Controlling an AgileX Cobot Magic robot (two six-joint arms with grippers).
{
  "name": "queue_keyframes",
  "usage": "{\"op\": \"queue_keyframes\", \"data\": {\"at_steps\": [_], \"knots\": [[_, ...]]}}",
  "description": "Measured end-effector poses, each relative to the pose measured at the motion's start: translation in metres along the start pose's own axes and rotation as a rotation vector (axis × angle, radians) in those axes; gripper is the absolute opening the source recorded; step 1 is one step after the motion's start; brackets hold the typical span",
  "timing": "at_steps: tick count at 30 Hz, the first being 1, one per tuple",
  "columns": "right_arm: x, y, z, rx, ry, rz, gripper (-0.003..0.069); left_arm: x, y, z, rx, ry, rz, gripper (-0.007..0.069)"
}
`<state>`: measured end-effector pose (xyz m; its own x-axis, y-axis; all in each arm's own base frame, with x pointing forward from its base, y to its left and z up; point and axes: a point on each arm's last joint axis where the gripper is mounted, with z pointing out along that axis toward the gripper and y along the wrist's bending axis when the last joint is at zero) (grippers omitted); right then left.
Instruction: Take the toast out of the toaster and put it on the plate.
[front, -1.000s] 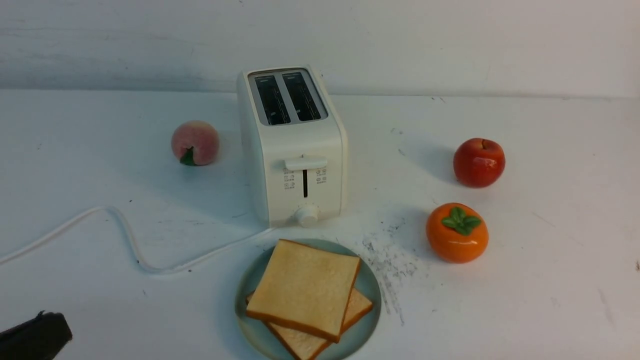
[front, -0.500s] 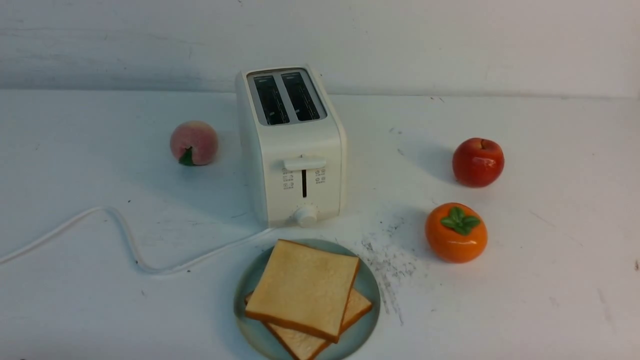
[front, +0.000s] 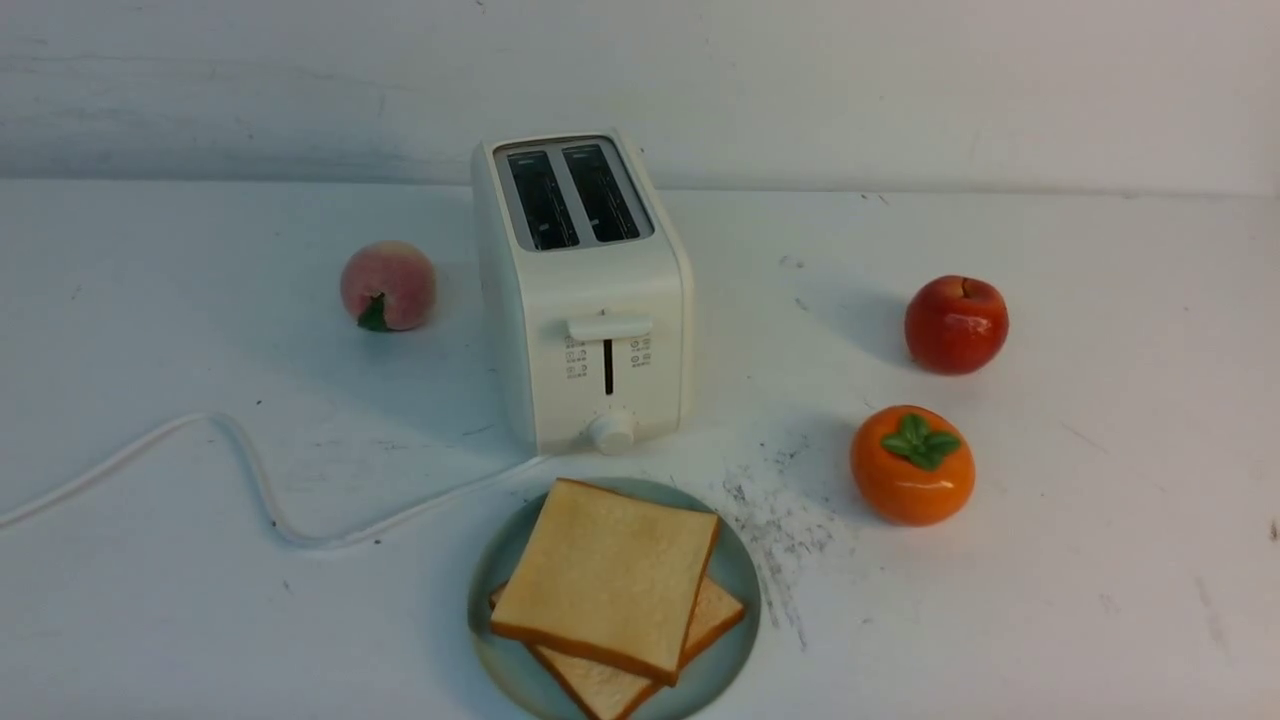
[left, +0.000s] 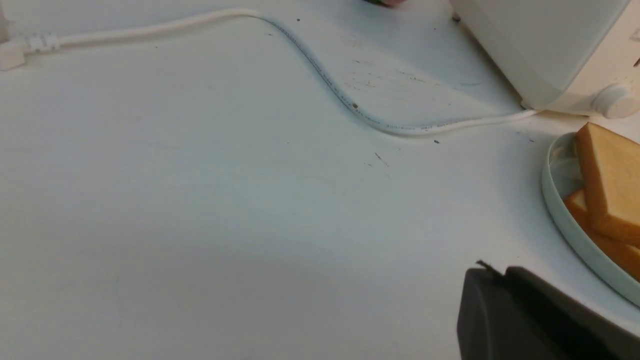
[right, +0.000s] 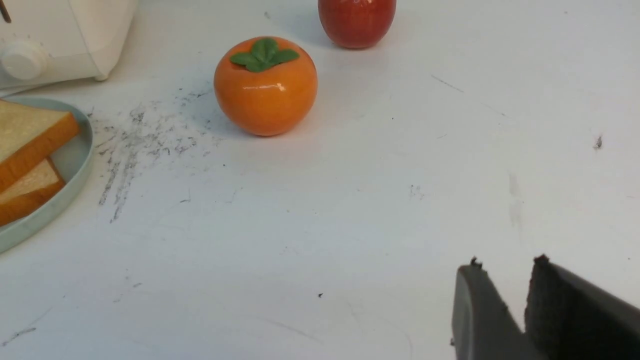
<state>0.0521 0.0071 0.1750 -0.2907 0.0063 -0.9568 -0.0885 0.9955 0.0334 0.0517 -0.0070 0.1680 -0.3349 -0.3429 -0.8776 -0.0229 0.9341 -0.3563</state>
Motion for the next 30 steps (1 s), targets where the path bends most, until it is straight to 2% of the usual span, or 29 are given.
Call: {"op": "queue_keyframes", "data": {"at_steps": [30], "knots": [[0.0, 0.0, 0.0, 0.0, 0.0, 0.001, 0.0206, 0.0003, 0.0, 0.0, 0.0, 0.003, -0.001, 0.0043]]}}
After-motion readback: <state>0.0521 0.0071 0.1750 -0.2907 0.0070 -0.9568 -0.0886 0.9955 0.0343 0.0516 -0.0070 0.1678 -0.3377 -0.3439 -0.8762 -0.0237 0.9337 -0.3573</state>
